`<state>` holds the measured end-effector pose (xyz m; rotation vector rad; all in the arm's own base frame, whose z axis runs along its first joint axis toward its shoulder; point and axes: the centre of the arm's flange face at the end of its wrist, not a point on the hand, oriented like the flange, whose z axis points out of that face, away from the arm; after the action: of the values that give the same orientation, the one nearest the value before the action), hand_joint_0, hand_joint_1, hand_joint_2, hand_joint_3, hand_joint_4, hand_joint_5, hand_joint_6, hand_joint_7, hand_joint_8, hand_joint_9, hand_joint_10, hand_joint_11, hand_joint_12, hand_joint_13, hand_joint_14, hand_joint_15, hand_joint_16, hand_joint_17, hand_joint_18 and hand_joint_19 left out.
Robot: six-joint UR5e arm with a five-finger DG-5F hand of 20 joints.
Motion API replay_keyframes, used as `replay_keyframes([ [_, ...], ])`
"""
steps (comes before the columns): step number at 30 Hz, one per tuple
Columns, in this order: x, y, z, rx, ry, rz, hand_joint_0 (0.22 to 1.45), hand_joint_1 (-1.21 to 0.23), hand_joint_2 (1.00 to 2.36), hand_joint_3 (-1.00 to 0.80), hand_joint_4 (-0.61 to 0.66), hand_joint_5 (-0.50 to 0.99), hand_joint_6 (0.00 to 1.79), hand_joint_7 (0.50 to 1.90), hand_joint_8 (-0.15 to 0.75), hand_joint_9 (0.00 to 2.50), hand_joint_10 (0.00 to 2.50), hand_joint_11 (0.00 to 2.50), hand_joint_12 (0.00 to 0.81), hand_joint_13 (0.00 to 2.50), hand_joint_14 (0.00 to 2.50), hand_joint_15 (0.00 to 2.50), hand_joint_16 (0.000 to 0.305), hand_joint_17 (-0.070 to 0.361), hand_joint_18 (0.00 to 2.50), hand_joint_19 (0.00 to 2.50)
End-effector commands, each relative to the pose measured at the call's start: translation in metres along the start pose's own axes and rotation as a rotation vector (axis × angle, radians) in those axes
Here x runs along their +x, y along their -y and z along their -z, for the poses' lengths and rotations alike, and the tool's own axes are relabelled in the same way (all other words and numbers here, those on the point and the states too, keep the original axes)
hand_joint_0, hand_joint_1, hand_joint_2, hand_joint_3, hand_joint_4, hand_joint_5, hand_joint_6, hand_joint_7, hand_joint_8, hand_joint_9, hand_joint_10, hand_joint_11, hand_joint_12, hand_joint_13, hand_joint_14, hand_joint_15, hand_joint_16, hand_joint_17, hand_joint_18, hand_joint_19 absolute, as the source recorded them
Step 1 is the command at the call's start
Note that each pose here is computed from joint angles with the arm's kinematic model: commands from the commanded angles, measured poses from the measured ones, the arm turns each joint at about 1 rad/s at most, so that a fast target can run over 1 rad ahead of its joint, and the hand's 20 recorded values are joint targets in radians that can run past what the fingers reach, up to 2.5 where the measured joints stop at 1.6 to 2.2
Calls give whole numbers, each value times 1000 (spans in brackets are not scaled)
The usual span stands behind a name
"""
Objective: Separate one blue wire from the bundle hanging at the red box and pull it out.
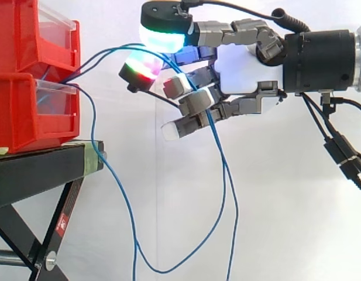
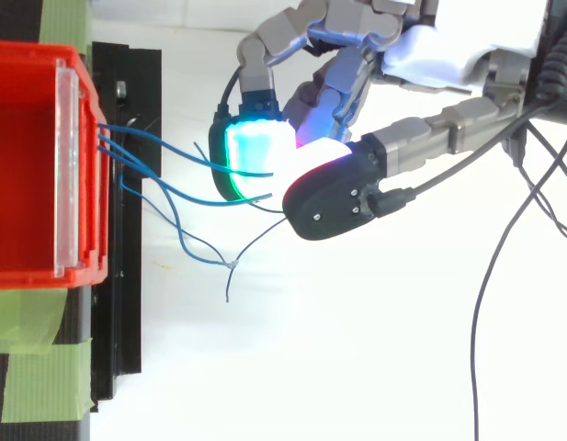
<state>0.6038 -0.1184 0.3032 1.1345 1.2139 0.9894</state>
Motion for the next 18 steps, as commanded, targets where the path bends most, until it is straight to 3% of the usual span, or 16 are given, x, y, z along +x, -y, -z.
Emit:
replay_keyframes([
  [1, 0, 0, 0, -2, 0, 0, 594, -863, 1025, -112, 97, -132, 881, 1118, 356, 1179, 25, 1083, 440, 1315, 22, 1206, 51, 115, 736, 489],
  [18, 0, 0, 0, -4, -1, -1, 594, -877, 1025, -108, 117, -162, 900, 1072, 367, 1136, 25, 1100, 434, 1292, 25, 1180, 53, 118, 730, 491],
])
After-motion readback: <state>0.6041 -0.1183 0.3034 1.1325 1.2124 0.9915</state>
